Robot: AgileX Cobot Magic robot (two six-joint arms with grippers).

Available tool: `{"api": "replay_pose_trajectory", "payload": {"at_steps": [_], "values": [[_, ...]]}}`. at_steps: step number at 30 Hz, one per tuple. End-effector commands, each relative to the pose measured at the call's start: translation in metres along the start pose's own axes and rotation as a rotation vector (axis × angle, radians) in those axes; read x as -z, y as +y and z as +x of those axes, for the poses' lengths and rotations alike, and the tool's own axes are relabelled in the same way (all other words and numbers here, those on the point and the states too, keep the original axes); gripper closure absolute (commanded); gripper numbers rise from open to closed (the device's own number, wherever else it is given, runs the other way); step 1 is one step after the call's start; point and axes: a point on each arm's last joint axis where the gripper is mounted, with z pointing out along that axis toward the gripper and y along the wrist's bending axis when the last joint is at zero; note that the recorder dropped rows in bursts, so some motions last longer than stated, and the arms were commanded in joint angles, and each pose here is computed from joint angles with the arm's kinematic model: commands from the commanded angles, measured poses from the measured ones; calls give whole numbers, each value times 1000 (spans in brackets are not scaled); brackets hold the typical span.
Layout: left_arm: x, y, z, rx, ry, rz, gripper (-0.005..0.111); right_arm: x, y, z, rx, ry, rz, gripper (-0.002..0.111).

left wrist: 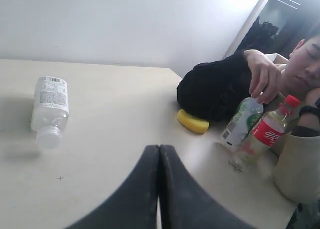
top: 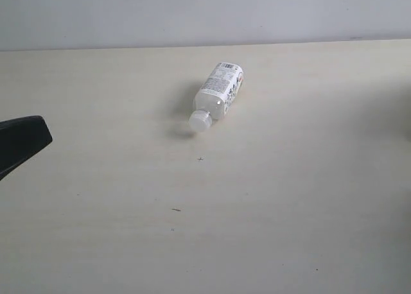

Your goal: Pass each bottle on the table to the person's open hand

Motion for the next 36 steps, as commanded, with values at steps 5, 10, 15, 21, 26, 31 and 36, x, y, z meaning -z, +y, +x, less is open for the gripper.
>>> {"api": "replay_pose_trajectory", "payload": {"at_steps": [5,10,15,21,26,31,36], "values": [[1,-1,-1,-17,-20,12,107,0,0,0,-2,-12,-5,108],[1,-1,-1,-17,-20,12,107,0,0,0,-2,-12,-5,108],[1,-1,-1,-17,-20,12,107,0,0,0,-2,-12,-5,108],[1,-5,-7,-22,-77,63,107,0,0,0,-2,-12,-5,108],[1,-8,-8,-67,-96,89,107,0,0,0,-2,-12,-5,108],[1,-8,-6,-152,-75,89,107,0,0,0,-2,-12,-5,108],[1,-5,-2,-205,-35,61,107,0,0,0,-2,-12,-5,108]]}}
